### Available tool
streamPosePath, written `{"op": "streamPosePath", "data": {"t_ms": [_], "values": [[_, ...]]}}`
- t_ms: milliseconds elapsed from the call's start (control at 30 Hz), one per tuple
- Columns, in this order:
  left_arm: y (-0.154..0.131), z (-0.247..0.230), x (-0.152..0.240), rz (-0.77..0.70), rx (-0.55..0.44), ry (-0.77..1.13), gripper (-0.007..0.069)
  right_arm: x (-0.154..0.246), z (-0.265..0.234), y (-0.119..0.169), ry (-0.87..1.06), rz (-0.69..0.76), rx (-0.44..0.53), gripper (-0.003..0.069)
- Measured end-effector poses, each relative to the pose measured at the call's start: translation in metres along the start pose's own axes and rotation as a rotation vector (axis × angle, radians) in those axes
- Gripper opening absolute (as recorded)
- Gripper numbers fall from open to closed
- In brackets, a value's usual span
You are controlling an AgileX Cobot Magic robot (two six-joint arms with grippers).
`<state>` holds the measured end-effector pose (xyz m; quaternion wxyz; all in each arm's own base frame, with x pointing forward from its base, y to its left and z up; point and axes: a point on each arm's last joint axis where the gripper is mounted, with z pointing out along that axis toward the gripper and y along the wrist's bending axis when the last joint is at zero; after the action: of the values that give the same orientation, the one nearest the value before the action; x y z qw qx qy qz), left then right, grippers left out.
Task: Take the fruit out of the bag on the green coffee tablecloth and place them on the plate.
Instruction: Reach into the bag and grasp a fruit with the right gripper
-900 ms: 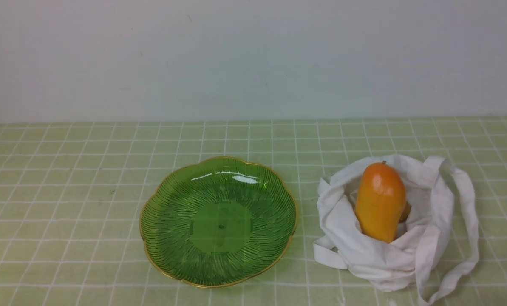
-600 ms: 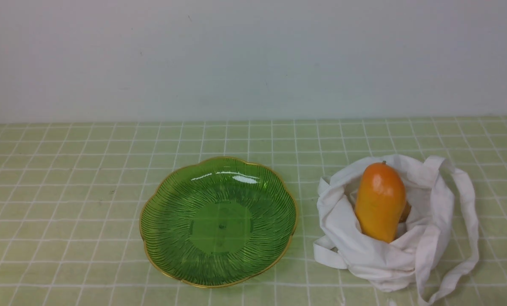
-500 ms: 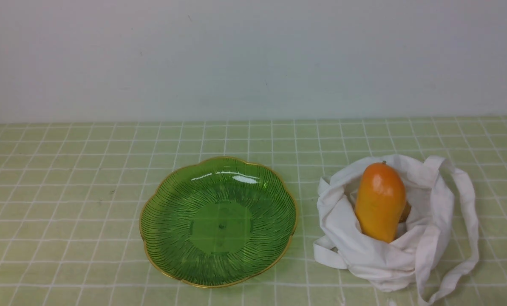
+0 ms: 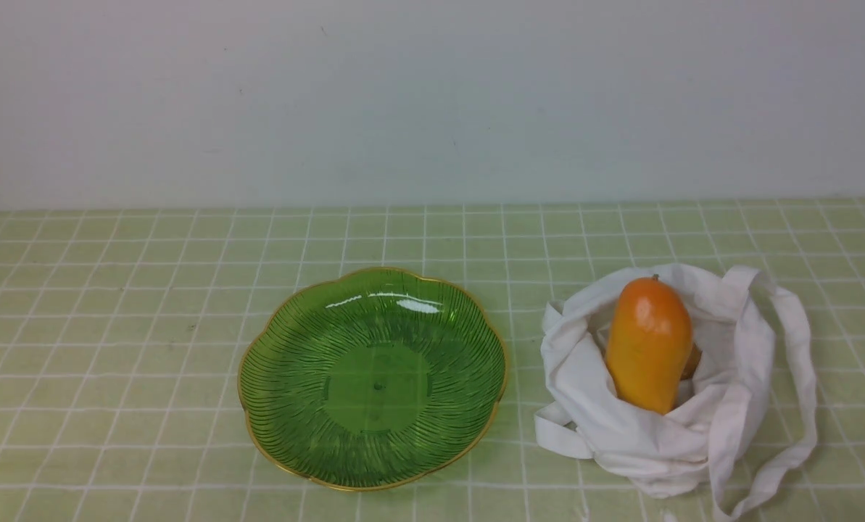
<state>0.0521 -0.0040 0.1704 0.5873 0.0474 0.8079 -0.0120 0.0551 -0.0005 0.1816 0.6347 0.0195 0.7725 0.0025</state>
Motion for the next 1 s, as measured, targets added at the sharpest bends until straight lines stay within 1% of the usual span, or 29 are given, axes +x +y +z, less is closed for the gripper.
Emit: {"op": "streamPosePath", "data": {"t_ms": [33, 67, 200, 233, 300, 367, 500, 600, 633, 700, 767, 800, 833, 867, 900, 1000], "values": [[0.0, 0.0, 0.0, 0.0, 0.0, 0.0, -0.0008, -0.001, 0.0, 0.001, -0.02, 0.057, -0.01, -0.0016], [0.0, 0.0, 0.0, 0.0, 0.0, 0.0, -0.0008, -0.003, 0.0, 0.002, -0.05, 0.147, -0.025, -0.0016], [0.0, 0.0, 0.0, 0.0, 0.0, 0.0, -0.0008, -0.02, -0.002, 0.0, -0.238, 0.593, -0.069, -0.0016], [0.0, 0.0, 0.0, 0.0, 0.0, 0.0, -0.0008, -0.023, -0.003, -0.002, -0.268, 0.684, -0.074, -0.0016], [0.0, 0.0, 0.0, 0.0, 0.0, 0.0, -0.0008, -0.025, -0.004, -0.004, -0.299, 0.771, -0.074, -0.0016], [0.0, 0.0, 0.0, 0.0, 0.0, 0.0, -0.0008, -0.026, -0.004, -0.006, -0.321, 0.827, -0.072, -0.0016], [0.0, 0.0, 0.0, 0.0, 0.0, 0.0, -0.0008, -0.027, -0.004, -0.007, -0.334, 0.885, -0.071, -0.0016], [0.0, 0.0, 0.0, 0.0, 0.0, 0.0, -0.0008, -0.029, -0.005, -0.01, -0.367, 0.955, -0.064, -0.0016], [0.0, 0.0, 0.0, 0.0, 0.0, 0.0, -0.0008, -0.03, -0.006, -0.01, -0.372, 0.962, -0.067, -0.0016], [0.0, 0.0, 0.0, 0.0, 0.0, 0.0, -0.0008, -0.041, -0.01, -0.008, -0.384, 0.917, -0.087, -0.0016], [0.0, 0.0, 0.0, 0.0, 0.0, 0.0, -0.0008, -0.058, -0.017, -0.004, -0.406, 0.816, -0.112, -0.0016], [0.0, 0.0, 0.0, 0.0, 0.0, 0.0, -0.0008, -0.074, -0.023, -0.002, -0.425, 0.754, -0.131, -0.0016], [0.0, 0.0, 0.0, 0.0, 0.0, 0.0, -0.0008, -0.081, -0.025, -0.001, -0.427, 0.722, -0.137, -0.0016], [0.0, 0.0, 0.0, 0.0, 0.0, 0.0, -0.0008, -0.099, -0.03, 0.003, -0.414, 0.629, -0.153, -0.0016], [0.0, 0.0, 0.0, 0.0, 0.0, 0.0, -0.0008, -0.116, -0.031, 0.008, -0.375, 0.534, -0.165, -0.0016], [0.0, 0.0, 0.0, 0.0, 0.0, 0.0, -0.0008, -0.146, -0.017, 0.019, -0.168, 0.343, -0.202, -0.0016]]}}
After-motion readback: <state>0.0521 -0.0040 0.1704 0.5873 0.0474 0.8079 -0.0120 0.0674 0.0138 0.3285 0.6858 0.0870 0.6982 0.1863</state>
